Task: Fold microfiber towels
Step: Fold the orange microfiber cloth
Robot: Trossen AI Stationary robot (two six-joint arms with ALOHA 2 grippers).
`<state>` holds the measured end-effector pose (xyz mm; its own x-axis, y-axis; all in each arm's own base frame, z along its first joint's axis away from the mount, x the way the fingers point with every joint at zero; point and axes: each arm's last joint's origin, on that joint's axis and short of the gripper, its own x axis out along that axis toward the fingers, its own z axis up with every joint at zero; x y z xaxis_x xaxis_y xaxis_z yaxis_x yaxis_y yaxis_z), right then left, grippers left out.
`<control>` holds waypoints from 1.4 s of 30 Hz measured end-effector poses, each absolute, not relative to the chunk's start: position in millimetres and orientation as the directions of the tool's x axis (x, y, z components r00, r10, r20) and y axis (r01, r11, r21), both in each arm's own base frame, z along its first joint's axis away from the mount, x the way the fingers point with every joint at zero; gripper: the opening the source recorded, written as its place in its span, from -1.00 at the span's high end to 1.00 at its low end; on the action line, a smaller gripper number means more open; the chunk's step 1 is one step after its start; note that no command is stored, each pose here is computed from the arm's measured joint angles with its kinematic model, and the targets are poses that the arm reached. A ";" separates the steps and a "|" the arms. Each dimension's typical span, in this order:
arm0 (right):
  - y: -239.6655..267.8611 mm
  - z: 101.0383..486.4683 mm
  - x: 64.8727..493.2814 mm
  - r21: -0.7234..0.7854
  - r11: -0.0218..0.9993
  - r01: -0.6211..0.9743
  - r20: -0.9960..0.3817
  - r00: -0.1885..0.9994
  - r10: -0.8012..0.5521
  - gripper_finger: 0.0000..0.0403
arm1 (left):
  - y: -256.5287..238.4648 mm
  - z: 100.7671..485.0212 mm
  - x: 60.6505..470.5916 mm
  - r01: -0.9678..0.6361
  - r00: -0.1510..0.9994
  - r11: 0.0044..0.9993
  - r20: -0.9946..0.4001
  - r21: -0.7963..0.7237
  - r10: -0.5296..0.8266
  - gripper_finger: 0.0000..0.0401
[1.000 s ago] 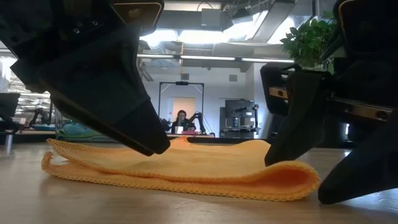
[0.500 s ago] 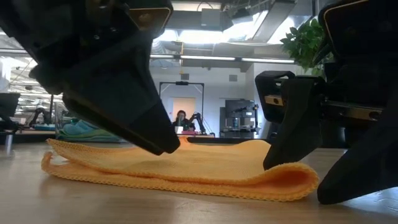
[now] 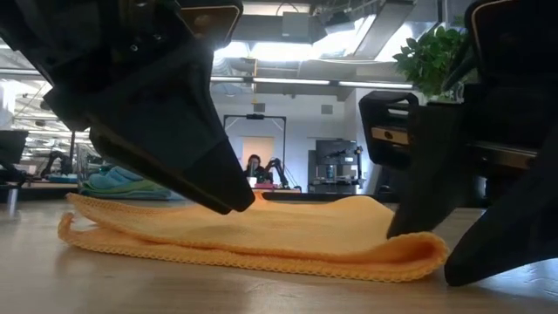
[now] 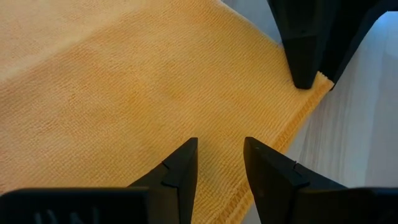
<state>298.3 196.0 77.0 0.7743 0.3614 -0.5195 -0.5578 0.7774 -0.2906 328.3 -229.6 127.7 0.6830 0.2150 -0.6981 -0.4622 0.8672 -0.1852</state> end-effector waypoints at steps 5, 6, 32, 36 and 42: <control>197.0 77.0 297.6 -0.297 0.771 -0.563 -0.521 0.773 0.363 0.66 | -229.7 127.7 328.2 -0.462 0.683 0.867 -0.698 -0.185 0.215 0.38; 196.9 76.8 297.6 -0.297 0.771 -0.563 -0.522 0.772 0.363 0.70 | -229.6 127.7 328.2 -0.462 0.683 0.867 -0.698 -0.185 0.215 0.38; 214.3 77.7 284.7 -0.375 0.709 -0.597 -0.525 0.767 0.369 0.88 | -223.4 133.6 338.2 -0.372 0.744 0.928 -0.594 0.015 0.307 0.38; 215.1 78.9 283.4 -0.388 0.716 -0.581 -0.527 0.777 0.345 0.90 | -218.7 134.7 343.2 -0.387 0.749 0.922 -0.584 -0.004 0.312 0.38; 213.8 82.1 282.5 -0.379 0.728 -0.571 -0.533 0.778 0.333 0.97 | -215.0 136.9 349.0 -0.396 0.763 0.917 -0.567 -0.034 0.309 0.38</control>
<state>282.5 213.8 82.1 0.7777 0.3326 -0.5335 -0.5715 0.7276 -0.3795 349.0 -215.0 136.9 0.7634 0.3087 -0.5674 -0.3963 0.9175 -0.0341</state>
